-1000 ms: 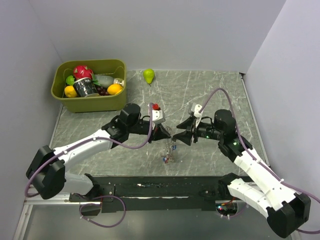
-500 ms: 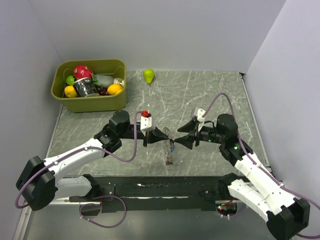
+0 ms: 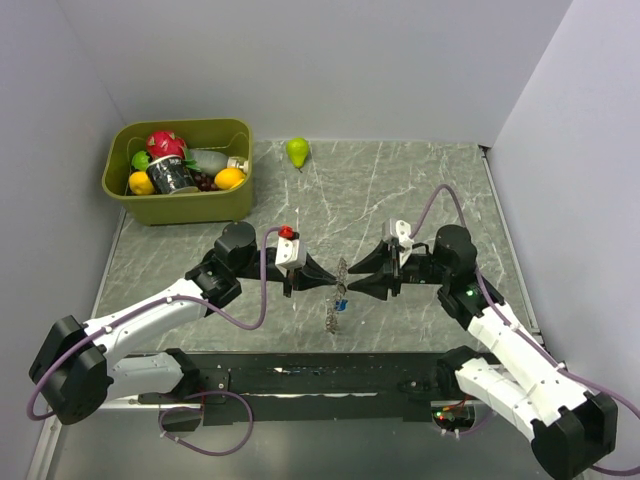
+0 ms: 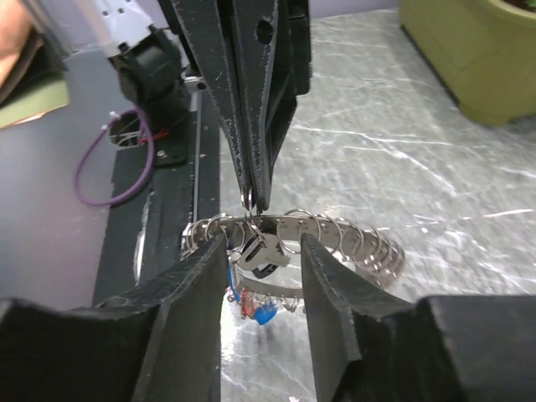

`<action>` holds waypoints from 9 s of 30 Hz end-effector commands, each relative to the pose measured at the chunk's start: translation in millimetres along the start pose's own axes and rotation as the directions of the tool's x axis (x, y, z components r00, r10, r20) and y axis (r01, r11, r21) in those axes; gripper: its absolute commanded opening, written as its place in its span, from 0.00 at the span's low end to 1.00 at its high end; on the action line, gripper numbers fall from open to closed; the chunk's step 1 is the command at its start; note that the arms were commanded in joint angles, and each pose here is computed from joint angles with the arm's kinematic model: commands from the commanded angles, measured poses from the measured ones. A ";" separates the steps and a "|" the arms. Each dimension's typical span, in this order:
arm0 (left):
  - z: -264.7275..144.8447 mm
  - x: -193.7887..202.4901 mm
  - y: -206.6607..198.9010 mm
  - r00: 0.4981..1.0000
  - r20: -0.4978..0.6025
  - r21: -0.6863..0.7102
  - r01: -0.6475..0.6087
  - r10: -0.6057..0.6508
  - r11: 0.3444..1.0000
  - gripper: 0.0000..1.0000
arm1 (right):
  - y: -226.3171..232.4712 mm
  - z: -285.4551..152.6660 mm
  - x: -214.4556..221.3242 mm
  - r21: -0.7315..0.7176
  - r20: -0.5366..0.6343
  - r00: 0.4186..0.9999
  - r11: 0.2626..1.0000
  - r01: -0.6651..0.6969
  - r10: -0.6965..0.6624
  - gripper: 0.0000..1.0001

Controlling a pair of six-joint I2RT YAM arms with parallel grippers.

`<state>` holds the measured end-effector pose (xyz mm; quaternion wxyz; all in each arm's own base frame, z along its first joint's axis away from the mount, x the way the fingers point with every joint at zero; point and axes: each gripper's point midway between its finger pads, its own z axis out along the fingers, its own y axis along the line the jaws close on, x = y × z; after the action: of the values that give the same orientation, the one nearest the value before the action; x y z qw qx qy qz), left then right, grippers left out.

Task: Put the keys on the keyring

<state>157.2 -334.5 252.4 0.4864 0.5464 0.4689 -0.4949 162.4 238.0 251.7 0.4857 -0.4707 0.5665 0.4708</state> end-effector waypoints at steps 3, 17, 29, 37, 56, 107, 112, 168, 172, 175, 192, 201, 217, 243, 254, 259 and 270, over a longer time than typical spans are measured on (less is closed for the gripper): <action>1.4 -36.0 -3.9 0.991 0.084 0.037 -0.110 0.107 0.993 0.01 | 7.3 3.5 -22.8 -0.089 0.045 0.998 0.995 0.045 -0.041 0.35; 1.9 -38.9 -2.6 0.991 0.088 0.029 -0.108 0.105 0.994 0.01 | 10.5 4.0 -15.8 -0.122 0.016 1.000 0.992 0.013 -0.012 0.00; 0.5 -40.5 -3.8 0.989 0.094 0.026 -0.118 0.115 0.993 0.01 | 5.3 4.5 -1.9 -0.095 -0.010 1.000 0.995 -0.015 0.014 0.00; -2.1 -47.3 -10.1 0.984 0.121 0.039 -0.136 0.130 0.990 0.01 | 4.4 5.7 2.8 -0.095 -0.021 0.999 0.995 -0.031 0.029 0.00; -4.0 -43.0 -13.9 0.986 0.108 0.051 -0.131 0.125 0.990 0.01 | 13.4 -2.4 -10.7 -0.074 0.005 1.000 0.997 0.018 -0.017 0.39; -4.1 -55.3 -16.3 0.981 0.140 0.061 -0.144 0.135 0.988 0.01 | 10.3 10.8 6.5 -0.132 -0.010 0.999 0.990 -0.043 0.042 0.00; -4.2 -55.5 -18.2 0.981 0.141 0.072 -0.146 0.134 0.987 0.01 | 10.0 10.9 7.5 -0.127 -0.015 0.999 0.991 -0.047 0.045 0.00; -4.3 -51.5 -3.0 0.985 0.131 -0.018 -0.108 0.110 0.994 0.01 | 3.6 10.9 17.2 0.041 -0.012 0.994 0.993 -0.107 0.108 0.00; -5.1 -53.0 -4.5 0.983 0.139 -0.020 -0.115 0.116 0.993 0.01 | 1.6 10.7 25.2 0.052 -0.030 0.994 0.994 -0.099 0.101 0.00; -5.3 -54.4 -5.6 0.983 0.146 -0.017 -0.114 0.115 0.993 0.01 | 2.5 12.3 28.4 0.048 -0.038 0.994 0.994 -0.100 0.102 0.00; -5.8 -52.2 -6.6 0.983 0.142 -0.012 -0.113 0.114 0.993 0.01 | 2.9 21.4 29.5 0.068 -0.070 0.995 0.995 -0.070 0.075 0.06; -6.3 -44.9 -6.0 0.987 0.121 -0.017 -0.103 0.104 0.995 0.01 | -7.8 10.5 18.3 0.181 -0.034 0.999 0.983 -0.028 0.035 0.44; -5.0 -31.6 7.2 0.993 0.064 -0.067 -0.092 0.096 0.994 0.01 | -16.3 -1.1 -2.3 0.281 0.031 0.999 0.959 0.023 -0.033 0.77; 28.5 -51.4 83.0 0.994 0.093 -0.238 -0.027 0.051 0.971 0.01 | -27.6 -34.9 -4.5 0.482 0.087 0.993 0.876 0.028 -0.080 1.00; 24.5 -9.2 123.7 0.984 0.178 -0.444 0.107 -0.030 0.889 0.01 | -34.9 -33.3 10.6 0.502 0.071 0.997 0.865 -0.006 -0.034 1.00; 17.0 49.2 102.0 0.979 0.159 -0.428 0.183 -0.126 0.885 0.05 | -38.0 -29.4 20.5 0.499 0.053 0.999 0.866 -0.027 0.001 1.00; -30.6 93.6 65.0 0.954 0.196 -0.527 0.297 -0.226 0.796 0.12 | -41.3 -21.9 25.1 0.481 0.045 0.999 0.876 -0.038 0.019 1.00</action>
<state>225.9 -316.1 129.1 0.5249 0.3187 0.6597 -0.4333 195.5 204.8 216.0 0.5804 -0.3180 0.6764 0.3234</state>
